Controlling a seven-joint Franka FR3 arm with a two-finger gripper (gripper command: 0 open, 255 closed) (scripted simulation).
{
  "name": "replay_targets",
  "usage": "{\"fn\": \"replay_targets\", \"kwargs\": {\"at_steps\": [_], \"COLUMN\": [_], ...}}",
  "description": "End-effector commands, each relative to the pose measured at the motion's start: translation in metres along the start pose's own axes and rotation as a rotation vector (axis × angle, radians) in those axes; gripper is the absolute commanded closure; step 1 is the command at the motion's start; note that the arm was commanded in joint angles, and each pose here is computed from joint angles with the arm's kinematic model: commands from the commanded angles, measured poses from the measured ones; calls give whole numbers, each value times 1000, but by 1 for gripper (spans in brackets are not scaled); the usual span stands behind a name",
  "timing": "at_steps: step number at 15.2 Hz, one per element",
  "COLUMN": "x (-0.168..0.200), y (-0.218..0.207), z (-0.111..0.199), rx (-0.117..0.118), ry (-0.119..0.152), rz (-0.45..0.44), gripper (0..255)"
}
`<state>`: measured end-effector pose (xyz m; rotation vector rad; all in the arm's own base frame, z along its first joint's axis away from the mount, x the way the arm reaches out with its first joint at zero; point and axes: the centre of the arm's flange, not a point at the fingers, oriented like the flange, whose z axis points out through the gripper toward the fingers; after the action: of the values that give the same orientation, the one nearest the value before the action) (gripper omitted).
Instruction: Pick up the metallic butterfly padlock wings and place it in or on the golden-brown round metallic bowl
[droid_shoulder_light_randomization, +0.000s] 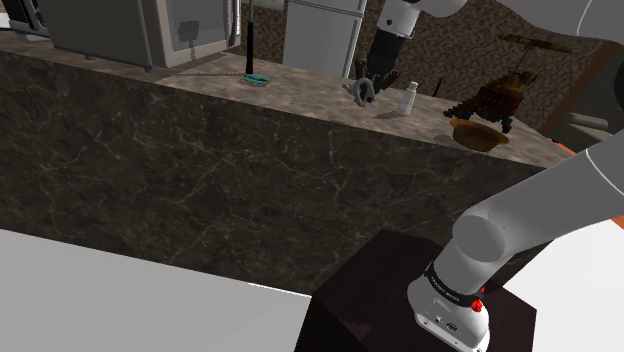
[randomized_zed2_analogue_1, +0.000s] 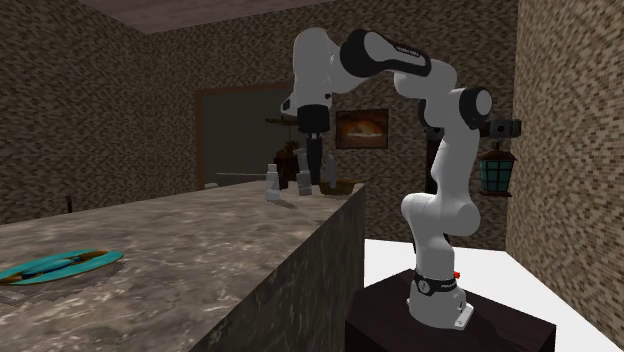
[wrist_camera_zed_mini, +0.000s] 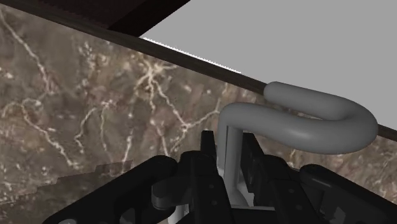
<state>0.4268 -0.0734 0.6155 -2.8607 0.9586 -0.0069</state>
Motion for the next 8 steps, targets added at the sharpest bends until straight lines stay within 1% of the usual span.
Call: {"fn": "replay_targets", "kwargs": {"at_steps": [1,8], "x": [0,-1], "y": [-3,-8], "z": [-11,-47], "rx": [0,0], "ry": [0,0], "rz": [0,0], "gripper": [255,255]}}
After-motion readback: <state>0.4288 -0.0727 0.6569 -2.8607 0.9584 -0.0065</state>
